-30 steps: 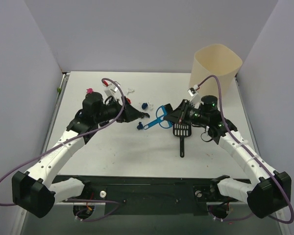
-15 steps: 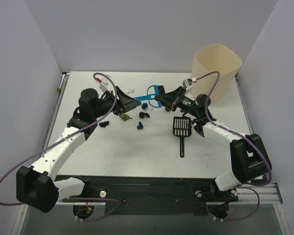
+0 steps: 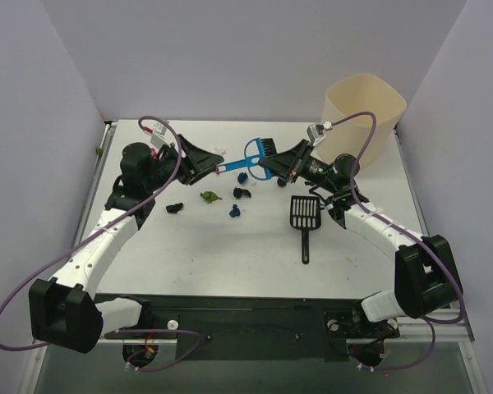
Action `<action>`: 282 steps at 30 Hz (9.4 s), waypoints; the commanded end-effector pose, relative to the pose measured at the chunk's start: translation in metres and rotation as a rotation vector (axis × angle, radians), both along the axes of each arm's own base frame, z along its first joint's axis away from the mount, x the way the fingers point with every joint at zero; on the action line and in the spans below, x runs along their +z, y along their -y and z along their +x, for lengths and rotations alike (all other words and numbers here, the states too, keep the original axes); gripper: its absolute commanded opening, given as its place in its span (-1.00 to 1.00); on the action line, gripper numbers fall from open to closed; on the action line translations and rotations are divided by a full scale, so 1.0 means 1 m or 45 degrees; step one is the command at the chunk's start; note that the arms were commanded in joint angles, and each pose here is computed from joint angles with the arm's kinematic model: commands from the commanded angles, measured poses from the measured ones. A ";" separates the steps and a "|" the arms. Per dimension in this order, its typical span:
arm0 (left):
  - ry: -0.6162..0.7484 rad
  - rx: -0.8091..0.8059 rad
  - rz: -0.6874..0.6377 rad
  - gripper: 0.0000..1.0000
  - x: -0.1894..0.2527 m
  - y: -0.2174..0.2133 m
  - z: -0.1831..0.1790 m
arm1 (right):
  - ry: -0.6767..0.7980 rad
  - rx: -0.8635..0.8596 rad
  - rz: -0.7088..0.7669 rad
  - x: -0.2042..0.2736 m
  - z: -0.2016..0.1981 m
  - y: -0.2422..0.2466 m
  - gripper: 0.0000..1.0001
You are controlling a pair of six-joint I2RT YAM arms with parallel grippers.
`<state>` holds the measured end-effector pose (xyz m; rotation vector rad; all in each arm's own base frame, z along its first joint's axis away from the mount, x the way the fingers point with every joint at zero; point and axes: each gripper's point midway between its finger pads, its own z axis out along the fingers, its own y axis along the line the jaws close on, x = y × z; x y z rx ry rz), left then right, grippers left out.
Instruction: Sweep away the paper scraps from the table
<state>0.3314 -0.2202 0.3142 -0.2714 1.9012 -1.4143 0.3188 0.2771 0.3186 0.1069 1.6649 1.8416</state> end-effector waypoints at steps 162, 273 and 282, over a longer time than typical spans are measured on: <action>0.042 -0.703 1.306 -1.00 -0.190 0.087 -0.018 | 0.123 -0.362 -1.815 -0.244 -0.131 0.071 0.46; -0.095 0.128 2.348 -1.00 -0.187 -0.255 0.242 | -0.037 0.260 -1.965 -0.188 -0.144 0.058 -1.00; 0.103 -0.464 2.231 -1.00 -0.223 -0.150 0.211 | -0.048 0.251 -1.958 -0.186 -0.147 0.061 -1.00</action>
